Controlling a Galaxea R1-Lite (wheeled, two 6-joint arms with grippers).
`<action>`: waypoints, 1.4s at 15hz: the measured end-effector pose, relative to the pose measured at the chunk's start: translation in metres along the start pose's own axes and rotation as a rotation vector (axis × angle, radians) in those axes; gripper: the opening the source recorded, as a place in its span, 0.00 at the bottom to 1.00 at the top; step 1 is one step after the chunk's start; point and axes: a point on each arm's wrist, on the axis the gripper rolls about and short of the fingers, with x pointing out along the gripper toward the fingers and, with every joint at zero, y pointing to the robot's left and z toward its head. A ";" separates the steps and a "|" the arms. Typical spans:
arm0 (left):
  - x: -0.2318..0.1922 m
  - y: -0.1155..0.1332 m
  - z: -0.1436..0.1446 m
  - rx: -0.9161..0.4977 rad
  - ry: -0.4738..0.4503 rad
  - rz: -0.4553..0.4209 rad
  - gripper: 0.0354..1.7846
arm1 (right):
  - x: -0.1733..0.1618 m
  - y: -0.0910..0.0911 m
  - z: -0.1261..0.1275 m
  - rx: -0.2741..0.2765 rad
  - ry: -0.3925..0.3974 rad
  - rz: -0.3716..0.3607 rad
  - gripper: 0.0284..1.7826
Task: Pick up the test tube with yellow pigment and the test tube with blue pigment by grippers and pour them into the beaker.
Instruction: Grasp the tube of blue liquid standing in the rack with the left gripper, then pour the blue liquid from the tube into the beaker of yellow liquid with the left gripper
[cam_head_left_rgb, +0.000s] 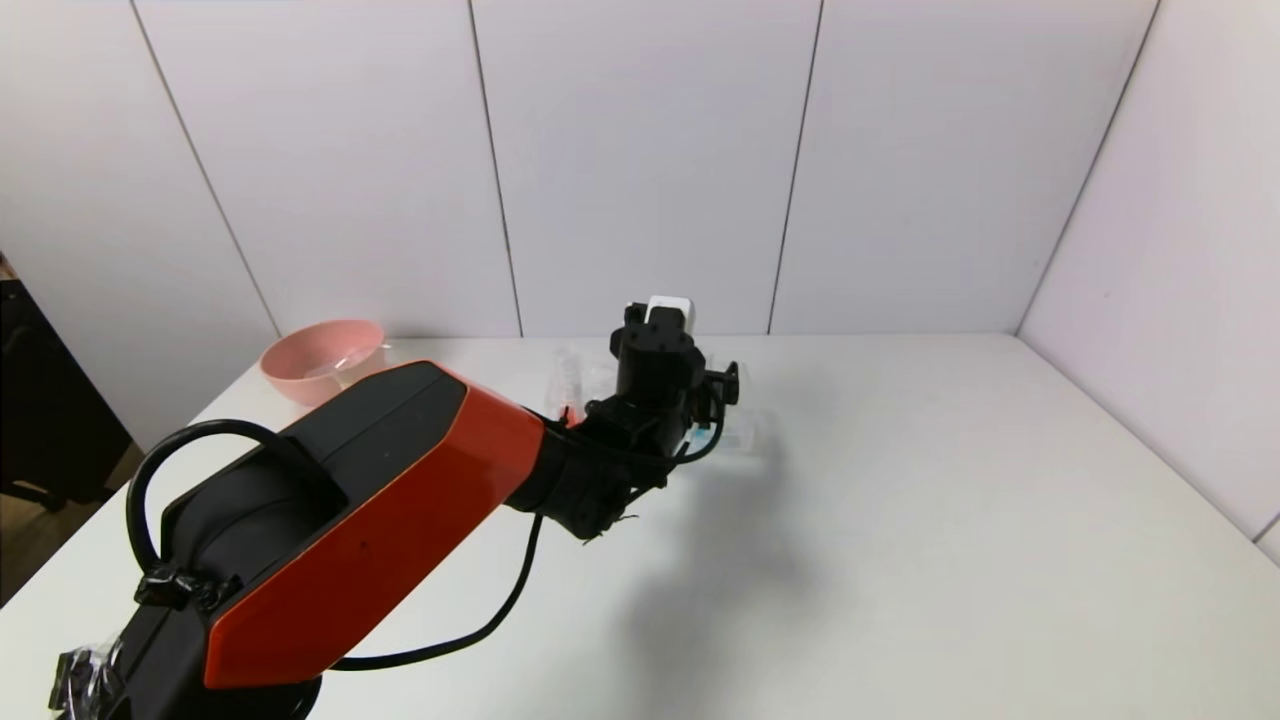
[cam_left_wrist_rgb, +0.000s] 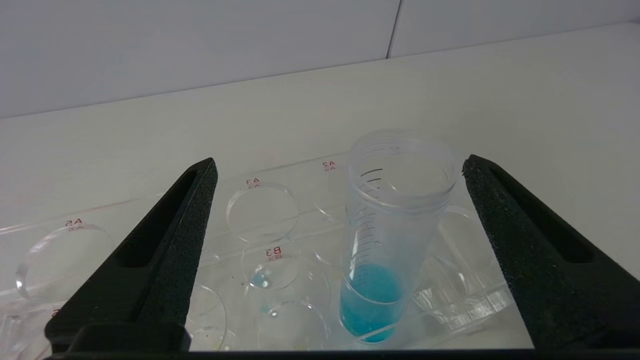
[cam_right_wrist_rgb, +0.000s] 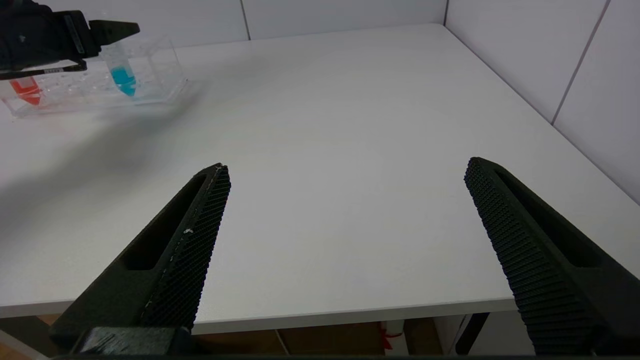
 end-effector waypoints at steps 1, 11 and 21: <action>0.001 0.000 -0.001 0.000 0.000 0.002 0.87 | 0.000 0.000 0.000 0.000 0.000 0.000 0.96; 0.000 0.000 0.001 0.004 0.018 0.003 0.24 | 0.000 0.000 0.000 0.000 0.000 0.000 0.96; -0.014 -0.001 0.043 0.012 0.034 0.008 0.24 | 0.000 0.000 0.000 0.000 0.000 0.000 0.96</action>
